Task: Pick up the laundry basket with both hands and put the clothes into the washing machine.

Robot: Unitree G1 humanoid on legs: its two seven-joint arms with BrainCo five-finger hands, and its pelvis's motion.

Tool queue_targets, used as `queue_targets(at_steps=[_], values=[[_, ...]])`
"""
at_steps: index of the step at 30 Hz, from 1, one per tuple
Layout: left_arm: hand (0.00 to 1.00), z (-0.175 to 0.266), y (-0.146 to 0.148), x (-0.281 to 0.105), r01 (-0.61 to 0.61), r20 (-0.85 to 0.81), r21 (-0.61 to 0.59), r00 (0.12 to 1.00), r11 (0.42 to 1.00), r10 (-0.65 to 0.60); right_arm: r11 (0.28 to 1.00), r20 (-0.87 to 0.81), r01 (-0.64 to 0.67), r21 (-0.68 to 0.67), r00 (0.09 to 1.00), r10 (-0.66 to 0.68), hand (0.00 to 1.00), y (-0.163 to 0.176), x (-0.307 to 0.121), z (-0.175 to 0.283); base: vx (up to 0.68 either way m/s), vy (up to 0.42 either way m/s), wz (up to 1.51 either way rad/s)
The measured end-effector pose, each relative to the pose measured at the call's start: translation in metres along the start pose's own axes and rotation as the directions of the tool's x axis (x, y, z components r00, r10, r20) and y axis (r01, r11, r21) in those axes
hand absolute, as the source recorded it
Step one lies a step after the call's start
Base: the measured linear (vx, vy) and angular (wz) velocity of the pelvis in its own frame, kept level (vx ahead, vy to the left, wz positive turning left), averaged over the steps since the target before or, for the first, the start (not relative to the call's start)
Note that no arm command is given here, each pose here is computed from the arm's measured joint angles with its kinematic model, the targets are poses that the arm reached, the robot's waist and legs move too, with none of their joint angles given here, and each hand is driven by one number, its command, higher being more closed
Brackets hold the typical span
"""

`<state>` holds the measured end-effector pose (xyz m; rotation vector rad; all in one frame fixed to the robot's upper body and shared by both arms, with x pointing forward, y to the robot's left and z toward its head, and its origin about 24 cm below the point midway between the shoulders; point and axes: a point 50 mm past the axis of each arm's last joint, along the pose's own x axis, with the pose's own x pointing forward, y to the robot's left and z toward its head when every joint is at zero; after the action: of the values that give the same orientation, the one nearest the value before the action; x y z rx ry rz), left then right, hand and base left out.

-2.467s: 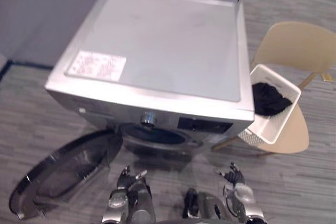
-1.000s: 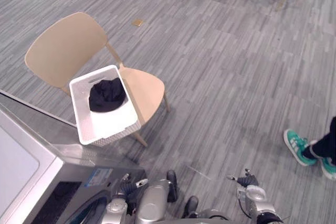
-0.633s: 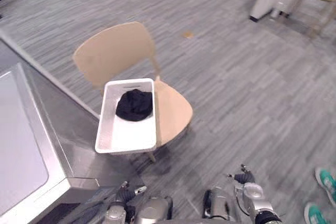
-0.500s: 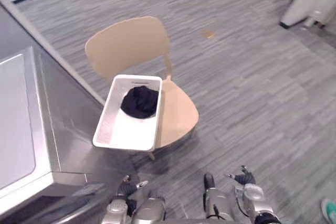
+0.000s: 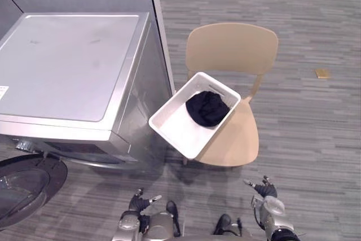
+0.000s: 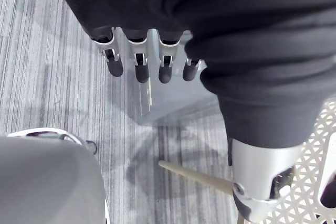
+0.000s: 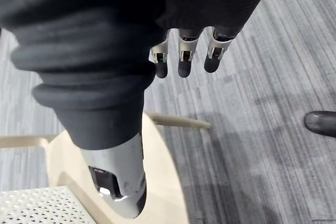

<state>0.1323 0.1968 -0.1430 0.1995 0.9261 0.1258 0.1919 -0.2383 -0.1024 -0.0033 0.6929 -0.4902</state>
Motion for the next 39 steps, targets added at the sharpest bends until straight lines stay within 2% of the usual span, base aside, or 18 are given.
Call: queue_targets(at_steps=[3, 7, 10, 13, 18, 20, 23, 26, 30, 34, 39], values=[[0.0, -0.003, 0.011, 0.0, -0.023, -0.008, 0.018, 1.0, 1.0, 0.024, 0.999, 0.094, -0.009, -0.053, 0.995, 0.014, 0.0, 0.0, 0.001, 0.021, 0.01, 0.069, 0.44], [0.0, -0.02, 0.038, -0.006, -0.091, -0.051, 0.03, 0.994, 0.995, 0.092, 0.991, 0.36, -0.011, -0.133, 0.931, 0.058, 0.0, 0.003, -0.007, 0.081, 0.05, -0.08, 0.79], [0.0, -0.027, 0.029, -0.008, -0.078, -0.078, -0.001, 0.994, 0.997, 0.078, 0.982, 0.441, 0.02, -0.185, 0.895, 0.065, 0.0, -0.005, -0.008, 0.103, 0.11, -0.117, 0.49], [0.0, -0.04, 0.022, -0.012, -0.07, -0.12, -0.032, 0.991, 0.997, 0.065, 0.951, 0.543, 0.033, -0.307, 0.827, 0.147, 0.0, 0.008, -0.012, 0.137, 0.1, -0.1, 0.12], [0.0, -0.036, 0.026, -0.011, -0.086, -0.106, -0.043, 0.991, 0.995, 0.081, 0.828, 0.607, 0.095, -0.553, 0.727, 0.322, 0.0, 0.036, -0.012, 0.189, 0.05, -0.069, 0.48], [0.0, -0.03, 0.026, -0.008, -0.084, -0.083, -0.043, 0.993, 0.996, 0.08, 0.792, 0.622, 0.138, -0.595, 0.703, 0.345, 0.0, 0.042, -0.009, 0.216, -0.06, -0.021, 0.37], [0.0, -0.008, 0.025, 0.0, -0.082, -0.017, -0.048, 0.997, 0.995, 0.082, 0.731, 0.647, 0.244, -0.638, 0.685, 0.336, 0.0, 0.04, -0.007, 0.256, -0.12, -0.008, 0.37], [0.0, 0.002, 0.024, 0.002, -0.081, 0.02, -0.041, 0.996, 0.996, 0.082, 0.678, 0.638, 0.305, -0.668, 0.705, 0.311, 0.0, 0.039, -0.003, 0.275, -0.13, -0.016, 0.27], [0.0, 0.02, 0.026, 0.007, -0.091, 0.07, -0.046, 0.993, 0.995, 0.094, 0.668, 0.649, 0.373, -0.644, 0.728, 0.22, 0.0, 0.027, -0.003, 0.308, -0.17, -0.003, 0.05], [0.0, 0.047, 0.023, 0.013, -0.089, 0.139, -0.078, 0.985, 0.993, 0.099, 0.695, 0.7, 0.456, -0.557, 0.708, 0.096, 0.0, 0.002, -0.014, 0.346, -0.17, -0.008, 0.04], [0.0, 0.07, 0.015, 0.016, -0.064, 0.198, -0.127, 0.976, 0.99, 0.089, 0.689, 0.705, 0.505, -0.519, 0.709, 0.012, 0.0, -0.016, -0.016, 0.355, -0.08, -0.038, 0.05]])
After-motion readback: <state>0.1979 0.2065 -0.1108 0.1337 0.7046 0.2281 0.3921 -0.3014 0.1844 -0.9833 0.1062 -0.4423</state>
